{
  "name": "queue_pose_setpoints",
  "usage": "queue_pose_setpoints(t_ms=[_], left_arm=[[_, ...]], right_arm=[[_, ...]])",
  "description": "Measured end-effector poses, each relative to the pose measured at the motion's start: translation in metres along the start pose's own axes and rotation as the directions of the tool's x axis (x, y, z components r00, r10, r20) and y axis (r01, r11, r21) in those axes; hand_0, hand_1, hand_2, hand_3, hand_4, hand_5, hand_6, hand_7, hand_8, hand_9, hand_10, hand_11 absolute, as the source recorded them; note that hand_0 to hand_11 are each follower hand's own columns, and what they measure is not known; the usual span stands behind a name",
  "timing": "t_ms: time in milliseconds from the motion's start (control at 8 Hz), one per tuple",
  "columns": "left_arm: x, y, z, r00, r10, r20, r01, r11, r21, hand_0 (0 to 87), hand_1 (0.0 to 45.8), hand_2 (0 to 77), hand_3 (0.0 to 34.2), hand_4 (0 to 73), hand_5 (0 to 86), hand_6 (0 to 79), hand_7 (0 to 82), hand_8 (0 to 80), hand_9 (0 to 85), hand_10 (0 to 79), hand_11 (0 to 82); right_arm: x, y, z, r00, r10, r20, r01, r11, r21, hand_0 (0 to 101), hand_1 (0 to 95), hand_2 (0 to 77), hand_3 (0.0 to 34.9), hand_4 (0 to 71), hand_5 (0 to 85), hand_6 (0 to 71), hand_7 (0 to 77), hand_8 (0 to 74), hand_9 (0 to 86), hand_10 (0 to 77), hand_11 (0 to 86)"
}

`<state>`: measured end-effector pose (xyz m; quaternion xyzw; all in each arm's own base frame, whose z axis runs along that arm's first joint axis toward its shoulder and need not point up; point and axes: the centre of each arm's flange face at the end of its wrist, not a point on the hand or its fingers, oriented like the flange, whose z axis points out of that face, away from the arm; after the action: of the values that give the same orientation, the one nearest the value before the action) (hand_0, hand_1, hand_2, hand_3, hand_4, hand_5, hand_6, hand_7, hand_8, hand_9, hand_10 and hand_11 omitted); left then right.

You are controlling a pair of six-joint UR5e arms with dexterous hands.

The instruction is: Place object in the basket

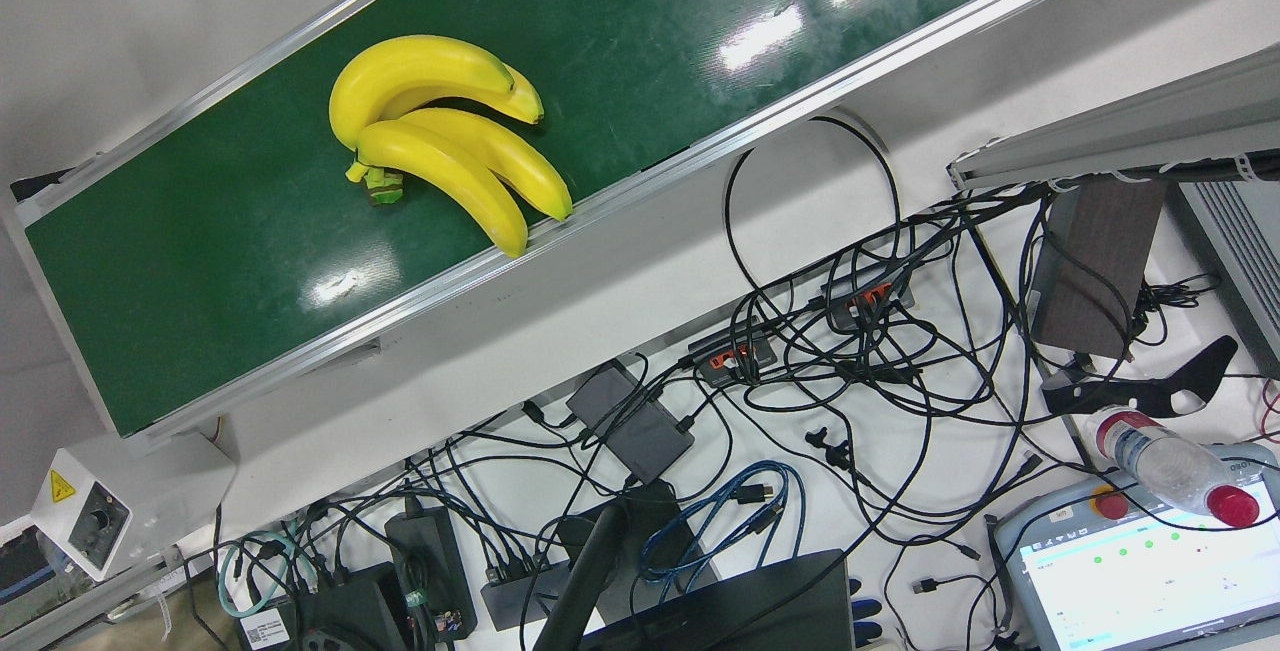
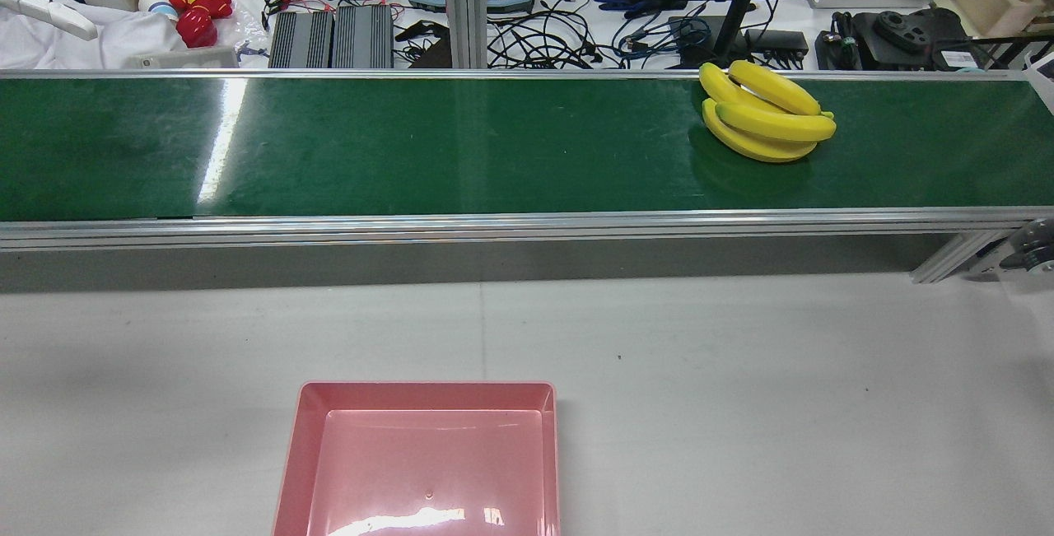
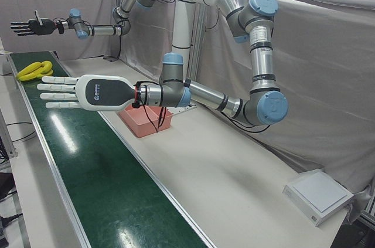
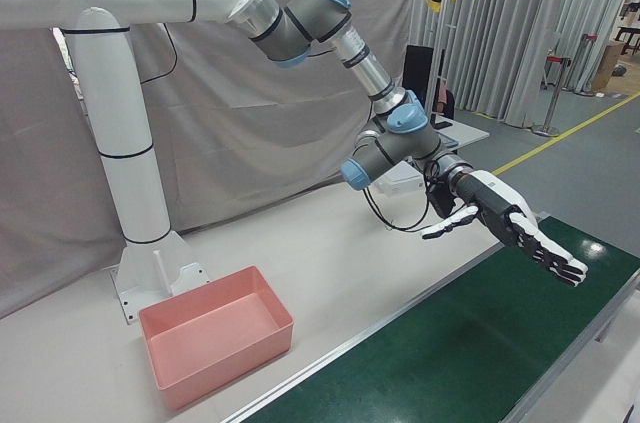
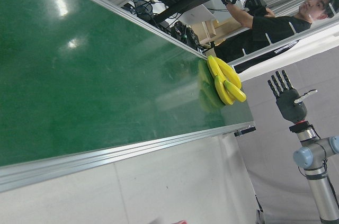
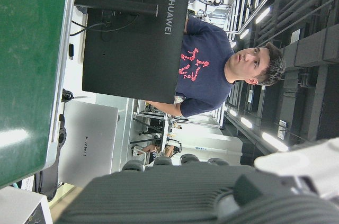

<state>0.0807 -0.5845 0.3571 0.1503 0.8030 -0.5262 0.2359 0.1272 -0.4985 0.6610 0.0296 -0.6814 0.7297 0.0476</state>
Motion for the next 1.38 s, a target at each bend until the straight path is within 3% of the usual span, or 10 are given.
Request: queue_pose_setpoints(t_ms=[250,375,500,625,1000,1125,1375], left_arm=[[-0.0032,0.0003,-0.0013,1.0,0.003,0.01,-0.003,1.0,0.005,57.4,13.6,0.0,1.5,5.5,1.1,0.5,0.5,0.5,2.2,0.5,2.7],[-0.004,-0.0002,-0.0024,1.0,0.004,0.017,-0.004,1.0,0.012,58.6,17.5,0.0,1.2,7.1,1.1,0.5,0.5,0.5,3.3,0.5,2.7],[-0.005,-0.0021,-0.004,1.0,0.006,0.024,-0.007,1.0,0.022,58.7,18.0,0.5,0.0,7.1,1.1,0.5,0.5,1.6,3.3,0.5,2.7],[-0.004,-0.004,-0.0052,1.0,0.008,0.028,-0.009,0.999,0.031,58.8,15.8,0.0,0.1,7.1,1.1,0.5,0.5,1.6,3.3,0.5,2.7],[-0.0114,-0.0027,-0.0072,0.999,0.007,0.054,-0.01,0.999,0.047,58.7,18.0,0.0,0.0,6.0,0.5,0.5,0.5,1.6,4.4,0.5,3.8],[-0.0117,-0.0015,-0.0072,0.998,0.008,0.06,-0.011,0.999,0.052,58.6,18.0,0.0,1.5,2.2,0.5,0.0,0.5,1.6,2.7,0.5,3.8],[-0.0118,-0.0017,-0.0084,0.998,0.007,0.067,-0.012,0.998,0.063,58.8,18.0,0.0,0.7,2.2,0.5,0.5,0.5,1.6,3.8,0.5,3.8]], right_arm=[[-0.0002,0.0001,-0.0001,1.0,0.0,0.0,0.0,1.0,0.0,0,0.0,1.1,0.0,0.0,0.0,0.0,0.5,0.0,0.0,0.0,0.0],[-0.0004,0.0004,-0.0002,1.0,0.0,0.001,0.0,1.0,0.0,0,0.0,1.1,0.1,0.0,0.0,0.0,0.5,0.0,0.0,0.0,0.0],[-0.0006,0.0012,-0.0001,1.0,0.001,0.001,-0.001,1.0,-0.002,0,0.0,1.1,0.0,0.0,0.0,0.0,0.5,0.0,0.0,0.0,0.0],[-0.0011,0.0021,-0.0002,1.0,0.001,0.002,-0.001,1.0,-0.003,0,0.0,1.1,0.0,0.0,0.0,0.0,0.5,0.0,0.0,0.0,0.0],[-0.0017,0.0032,-0.0002,1.0,0.002,0.003,-0.002,1.0,-0.006,0,0.0,1.1,0.0,0.0,0.0,0.0,0.5,0.0,0.0,0.0,0.0],[-0.002,0.0034,-0.0003,1.0,0.002,0.004,-0.002,1.0,-0.006,0,0.0,1.1,0.0,0.0,0.0,0.0,0.5,0.0,0.0,0.0,0.0],[-0.0024,0.0036,-0.0003,1.0,0.002,0.005,-0.002,1.0,-0.007,0,0.0,1.1,0.0,0.0,0.0,0.0,0.5,0.0,0.0,0.0,0.0]])
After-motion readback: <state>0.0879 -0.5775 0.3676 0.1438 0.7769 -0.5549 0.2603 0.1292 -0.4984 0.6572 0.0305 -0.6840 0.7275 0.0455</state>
